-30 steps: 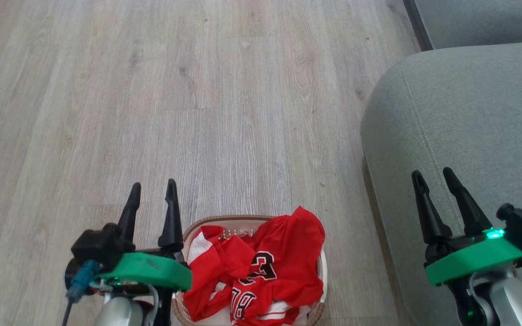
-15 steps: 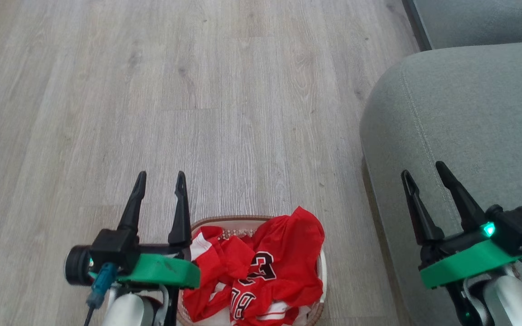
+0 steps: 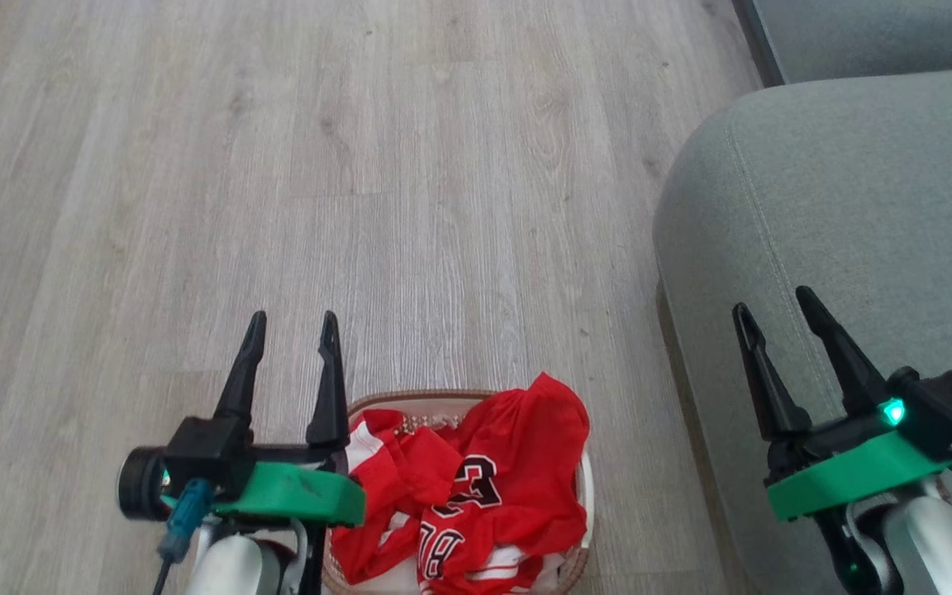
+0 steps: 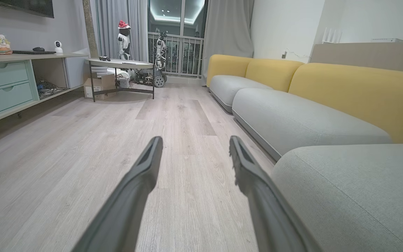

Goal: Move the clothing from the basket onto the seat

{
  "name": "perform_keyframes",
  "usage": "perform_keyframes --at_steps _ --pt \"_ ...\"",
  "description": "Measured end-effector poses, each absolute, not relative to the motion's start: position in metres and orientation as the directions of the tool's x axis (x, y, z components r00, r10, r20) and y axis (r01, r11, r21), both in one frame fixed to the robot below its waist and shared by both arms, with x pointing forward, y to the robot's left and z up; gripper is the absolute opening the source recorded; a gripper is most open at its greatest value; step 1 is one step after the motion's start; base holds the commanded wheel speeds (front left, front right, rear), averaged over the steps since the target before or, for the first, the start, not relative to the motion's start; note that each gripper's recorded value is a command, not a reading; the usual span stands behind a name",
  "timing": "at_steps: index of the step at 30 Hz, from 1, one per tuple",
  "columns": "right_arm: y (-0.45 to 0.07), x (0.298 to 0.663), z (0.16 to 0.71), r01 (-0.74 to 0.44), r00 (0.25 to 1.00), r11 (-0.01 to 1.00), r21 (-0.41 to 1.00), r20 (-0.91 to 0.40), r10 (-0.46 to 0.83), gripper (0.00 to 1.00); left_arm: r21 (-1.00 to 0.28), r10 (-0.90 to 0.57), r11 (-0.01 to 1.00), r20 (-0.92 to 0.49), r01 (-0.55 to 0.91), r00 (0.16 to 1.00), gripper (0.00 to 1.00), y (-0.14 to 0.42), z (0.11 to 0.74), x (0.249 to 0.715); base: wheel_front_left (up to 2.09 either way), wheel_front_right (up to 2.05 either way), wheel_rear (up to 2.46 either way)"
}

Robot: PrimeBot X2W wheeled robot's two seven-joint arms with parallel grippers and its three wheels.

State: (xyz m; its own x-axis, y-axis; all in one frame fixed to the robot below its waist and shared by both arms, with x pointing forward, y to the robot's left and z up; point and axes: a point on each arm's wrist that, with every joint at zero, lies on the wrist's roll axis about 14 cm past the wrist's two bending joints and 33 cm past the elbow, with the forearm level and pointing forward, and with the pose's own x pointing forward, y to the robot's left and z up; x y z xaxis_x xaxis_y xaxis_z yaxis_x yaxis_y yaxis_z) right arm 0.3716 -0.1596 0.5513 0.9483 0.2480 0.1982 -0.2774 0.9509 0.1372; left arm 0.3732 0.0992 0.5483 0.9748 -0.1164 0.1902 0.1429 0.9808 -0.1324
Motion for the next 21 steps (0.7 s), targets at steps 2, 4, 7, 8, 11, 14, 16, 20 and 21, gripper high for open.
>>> perform_keyframes --at_steps 2,4,7,8,11,14,16,20,21 --pt "-0.16 0.372 0.551 -0.277 0.949 0.951 0.137 0.197 0.248 1.0 -0.133 -0.119 0.981 0.183 0.144 0.976 1.0 0.098 0.546 0.374 0.0 0.0 0.0" --pt "-0.161 0.373 0.549 -0.274 0.95 0.952 0.136 0.192 0.246 1.0 -0.137 -0.119 0.98 0.172 0.143 0.978 1.0 0.098 0.542 0.376 0.0 0.0 0.0" --pt "-0.164 0.376 0.547 -0.269 0.952 0.954 0.133 0.186 0.243 1.0 -0.139 -0.126 0.979 0.155 0.148 0.98 1.0 0.094 0.536 0.378 0.0 0.0 0.0" --pt "-0.165 0.377 0.548 -0.268 0.952 0.954 0.133 0.186 0.242 1.0 -0.142 -0.13 0.978 0.148 0.151 0.98 1.0 0.093 0.534 0.379 0.0 0.0 0.0" --pt "-0.167 0.383 0.551 -0.267 0.951 0.955 0.128 0.193 0.24 1.0 -0.14 -0.148 0.976 0.124 0.165 0.981 1.0 0.085 0.526 0.384 0.0 0.0 0.0" --pt "-0.172 0.389 0.551 -0.264 0.952 0.957 0.118 0.193 0.238 1.0 -0.148 -0.153 0.975 0.095 0.166 0.984 1.0 0.082 0.516 0.392 0.0 0.0 0.0" --pt "-0.175 0.392 0.549 -0.26 0.954 0.958 0.118 0.186 0.236 1.0 -0.153 -0.165 0.973 0.068 0.174 0.984 1.0 0.077 0.507 0.396 0.0 0.0 0.0" --pt "-0.182 0.399 0.542 -0.251 0.959 0.961 0.117 0.165 0.23 1.0 -0.153 -0.19 0.97 -0.005 0.187 0.982 1.0 0.066 0.482 0.404 0.0 0.0 0.0" --pt "-0.184 0.401 0.541 -0.248 0.96 0.962 0.117 0.161 0.228 1.0 -0.152 -0.196 0.97 -0.02 0.191 0.98 1.0 0.064 0.476 0.406 0.0 0.0 0.0"
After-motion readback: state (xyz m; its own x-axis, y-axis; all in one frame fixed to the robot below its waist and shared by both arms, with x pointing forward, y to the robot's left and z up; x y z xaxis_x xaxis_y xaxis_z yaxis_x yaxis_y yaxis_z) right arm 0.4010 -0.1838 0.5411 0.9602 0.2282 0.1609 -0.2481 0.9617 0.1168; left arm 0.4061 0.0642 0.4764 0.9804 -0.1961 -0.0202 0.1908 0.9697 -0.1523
